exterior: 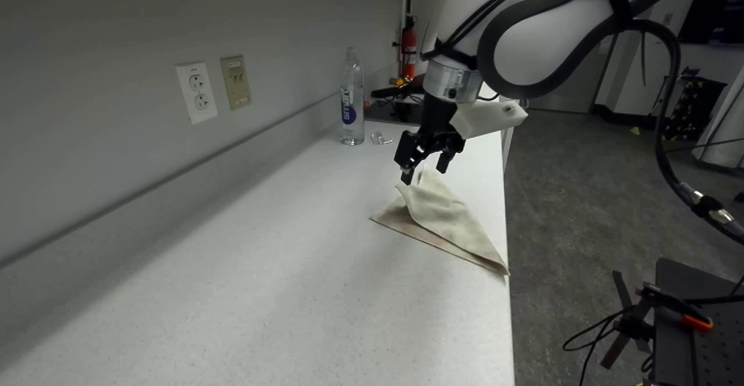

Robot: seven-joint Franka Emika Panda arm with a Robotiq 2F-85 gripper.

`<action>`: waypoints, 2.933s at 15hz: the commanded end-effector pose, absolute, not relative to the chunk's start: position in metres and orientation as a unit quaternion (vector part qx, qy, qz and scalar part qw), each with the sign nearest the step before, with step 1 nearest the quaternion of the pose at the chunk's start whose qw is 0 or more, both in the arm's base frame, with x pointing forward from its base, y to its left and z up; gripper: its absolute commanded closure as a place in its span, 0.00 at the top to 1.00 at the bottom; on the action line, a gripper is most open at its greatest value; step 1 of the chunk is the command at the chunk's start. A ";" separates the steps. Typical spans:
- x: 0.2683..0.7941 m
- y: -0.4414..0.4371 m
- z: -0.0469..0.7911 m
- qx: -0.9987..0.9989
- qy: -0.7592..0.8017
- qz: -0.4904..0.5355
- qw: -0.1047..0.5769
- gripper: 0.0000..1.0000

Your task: Fold the cloth

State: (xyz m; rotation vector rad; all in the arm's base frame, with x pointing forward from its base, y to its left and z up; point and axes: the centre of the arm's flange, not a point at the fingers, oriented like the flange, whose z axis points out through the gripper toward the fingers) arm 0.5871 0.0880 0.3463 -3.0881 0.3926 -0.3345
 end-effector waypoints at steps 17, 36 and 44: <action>0.472 0.073 0.276 -0.994 0.109 0.007 -0.006 1.00; 0.480 0.089 0.263 -0.994 0.104 0.033 0.012 0.05; 0.446 0.075 0.251 -0.990 0.102 0.093 -0.023 0.01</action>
